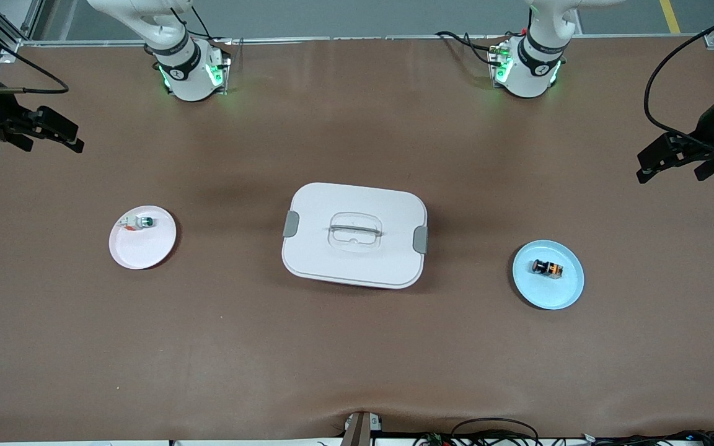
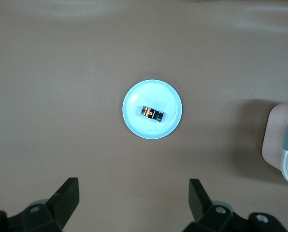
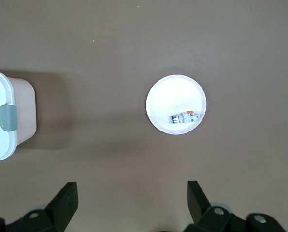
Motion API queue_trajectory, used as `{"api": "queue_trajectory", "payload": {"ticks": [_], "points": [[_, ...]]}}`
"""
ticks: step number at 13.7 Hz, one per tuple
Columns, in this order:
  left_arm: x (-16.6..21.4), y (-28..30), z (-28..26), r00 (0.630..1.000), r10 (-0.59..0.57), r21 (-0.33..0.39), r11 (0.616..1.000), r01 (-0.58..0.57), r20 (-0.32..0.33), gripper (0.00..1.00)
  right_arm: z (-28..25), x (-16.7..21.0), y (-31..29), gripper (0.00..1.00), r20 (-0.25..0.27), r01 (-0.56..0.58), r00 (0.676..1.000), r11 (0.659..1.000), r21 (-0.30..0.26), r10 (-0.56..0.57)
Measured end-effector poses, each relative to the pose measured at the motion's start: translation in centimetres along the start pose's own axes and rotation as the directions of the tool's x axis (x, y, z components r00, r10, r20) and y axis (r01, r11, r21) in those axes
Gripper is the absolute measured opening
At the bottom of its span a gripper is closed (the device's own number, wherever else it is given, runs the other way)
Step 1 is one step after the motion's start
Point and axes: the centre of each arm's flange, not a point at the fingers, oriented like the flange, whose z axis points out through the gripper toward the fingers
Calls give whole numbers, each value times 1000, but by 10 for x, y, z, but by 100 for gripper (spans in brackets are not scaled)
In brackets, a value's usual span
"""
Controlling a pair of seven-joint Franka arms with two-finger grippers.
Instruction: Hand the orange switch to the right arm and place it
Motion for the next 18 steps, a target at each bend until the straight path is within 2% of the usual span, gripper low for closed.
{"api": "queue_trajectory", "payload": {"ticks": [10, 14, 18], "points": [[-1, -1, 1, 1000, -1, 1, 1000, 1, 7, 100, 0, 0, 0, 100, 1, 0, 1000, 1000, 0, 0], [1, -9, 13, 999, -16, -1, 1000, 16, 49, 100, 0, 0, 0, 100, 1, 0, 1000, 1000, 0, 0], [17, -6, 59, 992, -6, -2, 1000, 7, 124, 100, 0, 0, 0, 100, 1, 0, 1000, 1000, 0, 0]]}}
